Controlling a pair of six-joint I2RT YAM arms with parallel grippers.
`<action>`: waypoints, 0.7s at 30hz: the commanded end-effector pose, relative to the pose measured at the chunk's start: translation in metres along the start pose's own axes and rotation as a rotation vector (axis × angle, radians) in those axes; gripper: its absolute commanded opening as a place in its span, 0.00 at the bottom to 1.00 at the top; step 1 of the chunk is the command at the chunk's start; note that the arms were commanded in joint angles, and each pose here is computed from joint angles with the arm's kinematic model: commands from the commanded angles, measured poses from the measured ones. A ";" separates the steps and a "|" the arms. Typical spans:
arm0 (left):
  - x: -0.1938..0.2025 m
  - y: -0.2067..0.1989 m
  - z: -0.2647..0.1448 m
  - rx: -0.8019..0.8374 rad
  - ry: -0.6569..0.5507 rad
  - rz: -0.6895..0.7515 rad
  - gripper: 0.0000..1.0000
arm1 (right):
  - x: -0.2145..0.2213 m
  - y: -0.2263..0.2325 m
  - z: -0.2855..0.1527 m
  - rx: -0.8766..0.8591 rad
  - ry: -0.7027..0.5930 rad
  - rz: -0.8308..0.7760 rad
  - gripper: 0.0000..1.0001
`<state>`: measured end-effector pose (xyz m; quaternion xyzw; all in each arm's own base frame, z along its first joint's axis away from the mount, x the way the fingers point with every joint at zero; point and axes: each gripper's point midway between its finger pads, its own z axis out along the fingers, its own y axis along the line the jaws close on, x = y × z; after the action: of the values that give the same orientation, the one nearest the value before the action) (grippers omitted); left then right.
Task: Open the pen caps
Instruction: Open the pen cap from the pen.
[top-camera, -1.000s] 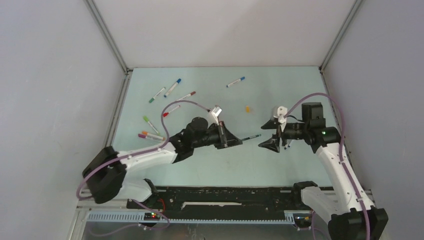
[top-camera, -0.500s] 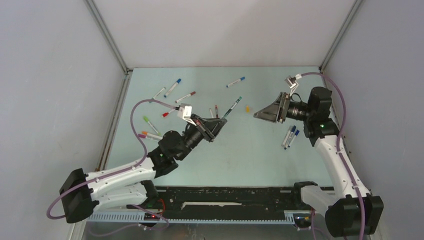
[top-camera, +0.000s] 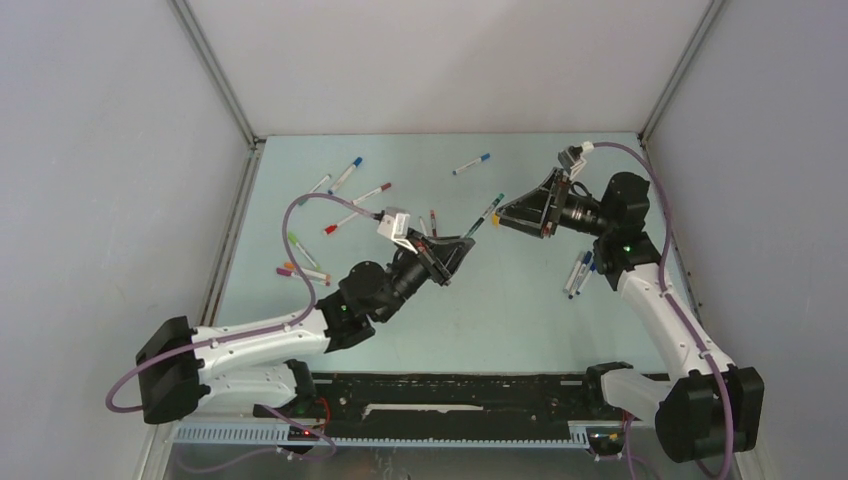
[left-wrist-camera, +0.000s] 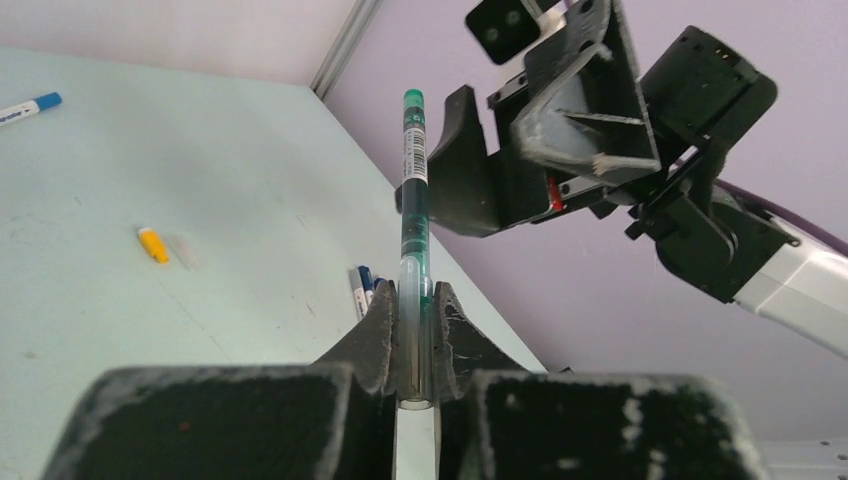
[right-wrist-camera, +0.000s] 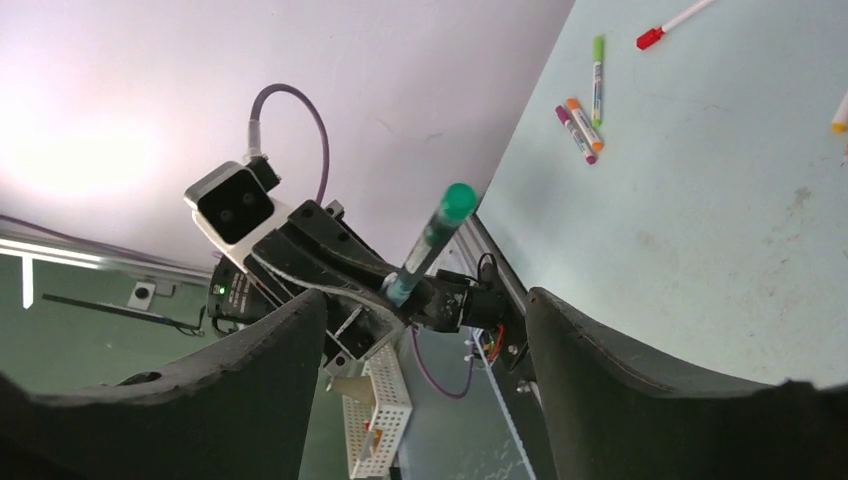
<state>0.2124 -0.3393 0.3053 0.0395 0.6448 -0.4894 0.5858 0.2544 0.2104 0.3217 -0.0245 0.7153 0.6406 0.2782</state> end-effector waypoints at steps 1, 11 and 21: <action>-0.029 -0.025 0.012 0.037 -0.088 -0.008 0.00 | -0.001 0.004 0.005 -0.018 -0.020 0.048 0.72; -0.016 -0.035 0.023 0.053 -0.050 -0.005 0.00 | 0.010 0.015 0.012 -0.085 0.008 0.078 0.36; -0.005 -0.039 0.015 0.087 0.035 -0.025 0.64 | 0.004 0.018 0.006 -0.118 -0.019 0.005 0.00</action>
<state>0.2091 -0.3674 0.3107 0.0568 0.6474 -0.4979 0.5743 0.2472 0.2250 0.3231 0.0008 0.6908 0.6805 0.2442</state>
